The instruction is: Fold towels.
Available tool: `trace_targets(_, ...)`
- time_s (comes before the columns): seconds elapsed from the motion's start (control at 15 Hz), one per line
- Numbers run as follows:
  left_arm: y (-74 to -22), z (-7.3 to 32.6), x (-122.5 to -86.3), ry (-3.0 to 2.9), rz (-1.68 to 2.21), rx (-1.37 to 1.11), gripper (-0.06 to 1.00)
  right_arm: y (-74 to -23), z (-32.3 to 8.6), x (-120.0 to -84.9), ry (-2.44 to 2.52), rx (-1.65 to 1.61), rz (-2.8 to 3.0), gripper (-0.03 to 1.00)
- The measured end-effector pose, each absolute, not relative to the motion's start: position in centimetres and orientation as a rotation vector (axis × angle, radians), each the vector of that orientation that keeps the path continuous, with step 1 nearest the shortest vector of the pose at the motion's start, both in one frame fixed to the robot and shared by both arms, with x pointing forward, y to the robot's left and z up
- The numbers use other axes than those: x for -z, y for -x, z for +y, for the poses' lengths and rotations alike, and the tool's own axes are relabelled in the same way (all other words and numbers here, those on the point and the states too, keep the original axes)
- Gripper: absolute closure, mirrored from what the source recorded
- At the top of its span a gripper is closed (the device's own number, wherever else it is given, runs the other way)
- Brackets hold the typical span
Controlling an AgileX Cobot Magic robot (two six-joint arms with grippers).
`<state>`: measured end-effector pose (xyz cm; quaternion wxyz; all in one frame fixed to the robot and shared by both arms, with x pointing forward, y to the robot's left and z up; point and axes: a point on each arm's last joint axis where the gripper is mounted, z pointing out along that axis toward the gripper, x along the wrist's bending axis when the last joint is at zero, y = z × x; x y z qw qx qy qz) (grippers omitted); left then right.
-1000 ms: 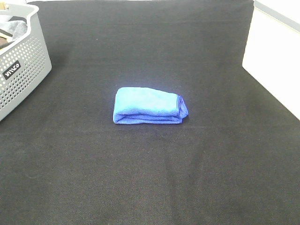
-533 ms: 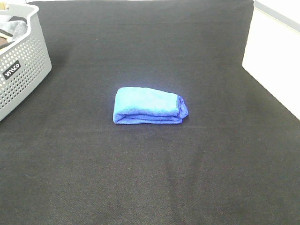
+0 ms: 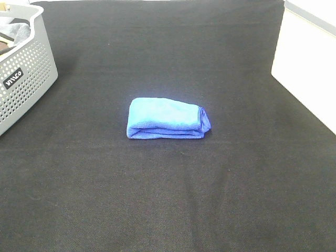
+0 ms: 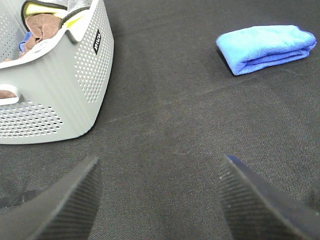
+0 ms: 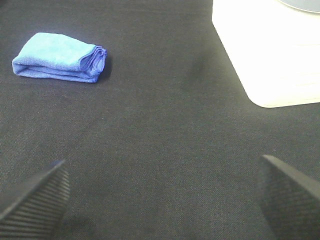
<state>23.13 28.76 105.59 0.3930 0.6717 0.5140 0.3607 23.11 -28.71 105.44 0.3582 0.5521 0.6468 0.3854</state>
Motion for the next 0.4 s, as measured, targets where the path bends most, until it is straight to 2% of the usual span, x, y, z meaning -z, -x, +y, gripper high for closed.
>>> trace_targets(0.4,-23.14,28.76,-105.60,-1.706,1.302,-0.918,0.30,-23.11,-28.71,-105.44,-1.424,-0.994,1.669,0.03)
